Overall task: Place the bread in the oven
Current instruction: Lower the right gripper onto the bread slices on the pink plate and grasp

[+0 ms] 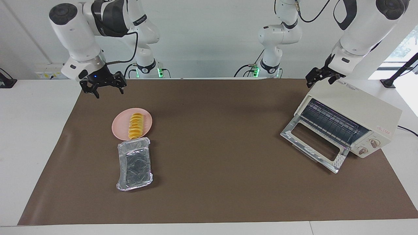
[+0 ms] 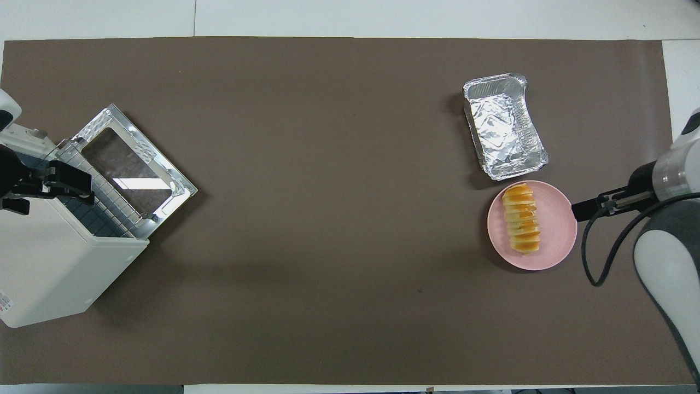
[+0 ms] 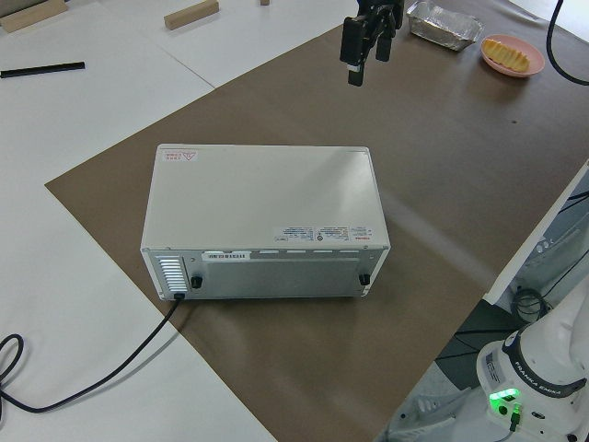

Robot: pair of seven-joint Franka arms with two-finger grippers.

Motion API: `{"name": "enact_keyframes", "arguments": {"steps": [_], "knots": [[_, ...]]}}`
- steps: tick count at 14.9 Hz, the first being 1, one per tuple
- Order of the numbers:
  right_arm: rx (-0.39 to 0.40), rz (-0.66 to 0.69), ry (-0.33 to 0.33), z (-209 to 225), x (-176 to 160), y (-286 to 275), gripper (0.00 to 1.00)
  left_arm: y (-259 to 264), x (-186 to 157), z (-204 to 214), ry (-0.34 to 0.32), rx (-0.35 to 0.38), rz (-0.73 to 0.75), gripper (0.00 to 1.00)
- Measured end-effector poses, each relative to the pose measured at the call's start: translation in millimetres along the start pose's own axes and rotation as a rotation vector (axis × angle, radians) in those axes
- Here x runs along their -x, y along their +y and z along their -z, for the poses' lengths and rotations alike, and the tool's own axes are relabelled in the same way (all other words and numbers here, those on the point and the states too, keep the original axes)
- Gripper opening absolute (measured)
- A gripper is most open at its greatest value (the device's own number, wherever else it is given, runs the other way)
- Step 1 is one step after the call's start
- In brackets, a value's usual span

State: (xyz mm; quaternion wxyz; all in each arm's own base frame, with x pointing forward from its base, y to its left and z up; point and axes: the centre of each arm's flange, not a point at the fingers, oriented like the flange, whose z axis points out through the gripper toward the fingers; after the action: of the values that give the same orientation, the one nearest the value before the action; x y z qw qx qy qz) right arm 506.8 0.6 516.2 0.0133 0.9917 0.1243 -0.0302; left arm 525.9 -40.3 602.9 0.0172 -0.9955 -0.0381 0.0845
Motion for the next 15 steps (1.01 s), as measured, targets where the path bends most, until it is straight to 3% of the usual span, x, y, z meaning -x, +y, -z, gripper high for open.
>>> {"name": "enact_keyframes", "arguments": {"steps": [8,12,15], "knots": [[-0.002,0.034,0.043,-124.8,-20.3,-15.3,1.0,0.0,0.0,0.0,0.0,0.0,0.0,1.0],[-0.006,0.057,0.042,-162.6,-17.1,-28.4,1.0,0.0,0.0,0.0,0.0,0.0,0.0,1.0],[0.002,0.079,0.081,-180.4,-13.0,-40.9,1.0,0.0,0.0,0.0,0.0,0.0,0.0,1.0]]}}
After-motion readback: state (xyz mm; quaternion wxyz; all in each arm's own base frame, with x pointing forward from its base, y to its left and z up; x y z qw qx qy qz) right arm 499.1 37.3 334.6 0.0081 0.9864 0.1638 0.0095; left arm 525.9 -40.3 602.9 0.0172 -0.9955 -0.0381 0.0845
